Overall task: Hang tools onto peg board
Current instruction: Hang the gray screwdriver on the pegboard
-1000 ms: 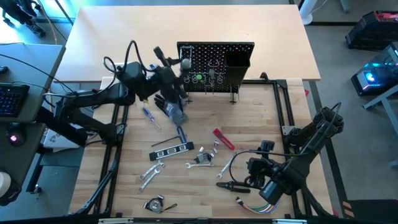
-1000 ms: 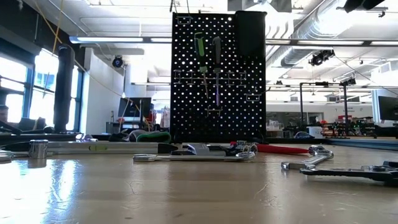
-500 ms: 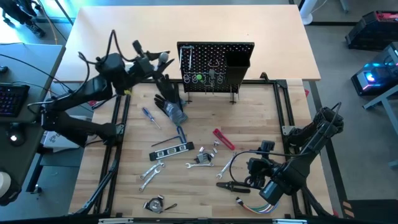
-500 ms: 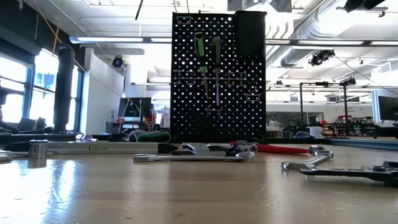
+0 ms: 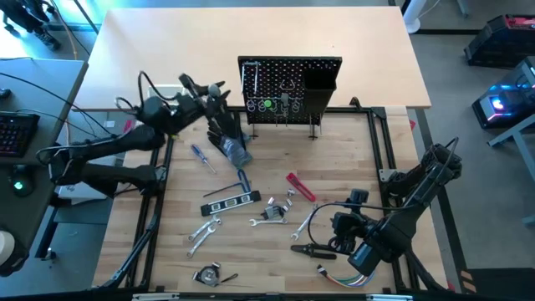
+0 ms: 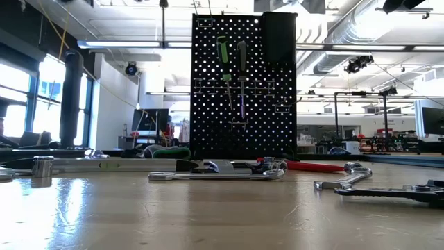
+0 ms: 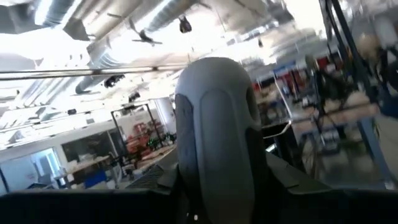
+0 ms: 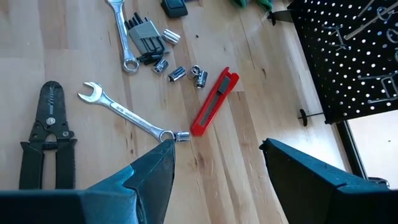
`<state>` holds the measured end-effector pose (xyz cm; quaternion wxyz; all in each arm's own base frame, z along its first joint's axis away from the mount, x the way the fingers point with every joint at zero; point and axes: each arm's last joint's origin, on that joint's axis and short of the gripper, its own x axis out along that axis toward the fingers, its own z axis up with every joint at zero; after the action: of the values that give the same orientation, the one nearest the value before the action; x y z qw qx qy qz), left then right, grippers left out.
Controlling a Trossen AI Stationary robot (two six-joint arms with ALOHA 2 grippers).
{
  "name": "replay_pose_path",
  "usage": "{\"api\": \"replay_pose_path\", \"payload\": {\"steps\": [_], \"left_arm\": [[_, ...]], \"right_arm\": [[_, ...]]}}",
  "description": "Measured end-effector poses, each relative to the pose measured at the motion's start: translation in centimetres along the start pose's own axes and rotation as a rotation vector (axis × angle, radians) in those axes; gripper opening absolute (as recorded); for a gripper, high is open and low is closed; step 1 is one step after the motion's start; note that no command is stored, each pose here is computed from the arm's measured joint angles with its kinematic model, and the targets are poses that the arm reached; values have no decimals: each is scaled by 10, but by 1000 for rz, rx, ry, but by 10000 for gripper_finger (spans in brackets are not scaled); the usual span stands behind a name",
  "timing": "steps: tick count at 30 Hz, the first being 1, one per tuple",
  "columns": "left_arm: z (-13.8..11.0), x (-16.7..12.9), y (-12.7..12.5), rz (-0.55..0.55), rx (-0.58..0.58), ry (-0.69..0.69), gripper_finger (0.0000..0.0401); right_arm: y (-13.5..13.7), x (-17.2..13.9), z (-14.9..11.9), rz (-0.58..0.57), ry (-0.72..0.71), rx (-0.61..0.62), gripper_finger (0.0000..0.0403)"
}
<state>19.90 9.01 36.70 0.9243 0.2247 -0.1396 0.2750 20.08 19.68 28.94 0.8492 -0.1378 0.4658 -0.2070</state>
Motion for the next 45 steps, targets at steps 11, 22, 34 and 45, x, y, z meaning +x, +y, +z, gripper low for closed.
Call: {"api": "replay_pose_path", "payload": {"steps": [11, 22, 34, 45], "left_arm": [[-58, 17, -31, 62, -117, -208, 107], [-82, 40, -45, 91, -145, -274, 107], [-89, 48, -49, 113, -116, -281, 107], [-88, 42, -53, 124, -51, -288, 107]], "right_arm": [[0, 0, 0, -1, -8, 16, 240], [0, 0, 0, -1, -8, 37, 240], [1, 0, 0, 10, 9, 62, 240], [1, 0, 0, 13, 13, 64, 240]]}}
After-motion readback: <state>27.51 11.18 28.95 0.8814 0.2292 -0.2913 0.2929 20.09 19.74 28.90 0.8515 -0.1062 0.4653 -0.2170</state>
